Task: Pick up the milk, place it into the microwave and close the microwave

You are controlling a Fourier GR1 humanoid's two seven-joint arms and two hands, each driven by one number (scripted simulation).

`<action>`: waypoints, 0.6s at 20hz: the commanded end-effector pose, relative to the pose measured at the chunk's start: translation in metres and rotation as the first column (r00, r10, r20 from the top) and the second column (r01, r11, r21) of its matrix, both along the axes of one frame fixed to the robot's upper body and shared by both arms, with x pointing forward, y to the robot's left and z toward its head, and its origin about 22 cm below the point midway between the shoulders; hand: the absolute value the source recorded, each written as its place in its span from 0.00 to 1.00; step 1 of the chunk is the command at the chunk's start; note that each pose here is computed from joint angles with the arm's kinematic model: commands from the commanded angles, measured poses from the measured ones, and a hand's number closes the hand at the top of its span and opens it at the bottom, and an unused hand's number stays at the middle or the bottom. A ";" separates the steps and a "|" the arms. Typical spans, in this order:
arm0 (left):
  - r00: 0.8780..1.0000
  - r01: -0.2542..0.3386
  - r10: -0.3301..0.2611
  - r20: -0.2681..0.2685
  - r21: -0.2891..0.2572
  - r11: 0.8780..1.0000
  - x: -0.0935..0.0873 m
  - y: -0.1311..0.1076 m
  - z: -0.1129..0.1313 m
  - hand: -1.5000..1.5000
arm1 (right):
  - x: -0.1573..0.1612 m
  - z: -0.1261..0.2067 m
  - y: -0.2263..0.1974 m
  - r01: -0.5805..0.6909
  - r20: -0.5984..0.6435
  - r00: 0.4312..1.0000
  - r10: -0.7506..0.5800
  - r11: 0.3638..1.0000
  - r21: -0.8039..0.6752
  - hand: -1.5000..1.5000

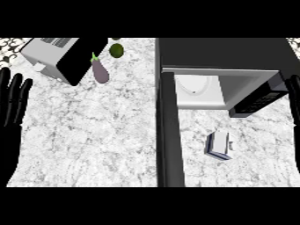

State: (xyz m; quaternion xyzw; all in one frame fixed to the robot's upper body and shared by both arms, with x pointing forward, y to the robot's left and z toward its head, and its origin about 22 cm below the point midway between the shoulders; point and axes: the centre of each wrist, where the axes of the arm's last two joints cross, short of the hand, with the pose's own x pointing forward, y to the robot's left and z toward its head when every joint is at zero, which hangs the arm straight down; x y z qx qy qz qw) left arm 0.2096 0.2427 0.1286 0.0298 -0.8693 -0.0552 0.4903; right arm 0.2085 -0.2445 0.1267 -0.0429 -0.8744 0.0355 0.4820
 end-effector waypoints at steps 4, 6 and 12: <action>1.000 0.013 -0.012 0.028 -0.038 0.999 -0.022 -0.037 -0.002 0.00 | -0.035 0.004 -0.002 0.002 -0.035 0.999 -0.002 1.000 -0.005 0.00; 0.999 0.001 0.000 0.039 -0.036 0.999 -0.018 -0.055 -0.006 0.00 | -0.052 -0.006 0.006 0.000 -0.043 0.999 0.002 0.999 0.046 0.00; 0.987 -0.079 0.043 -0.153 -0.236 0.969 -0.056 -0.058 -0.026 0.00 | -0.087 -0.021 0.010 -0.102 -0.094 0.990 0.105 0.994 0.037 0.00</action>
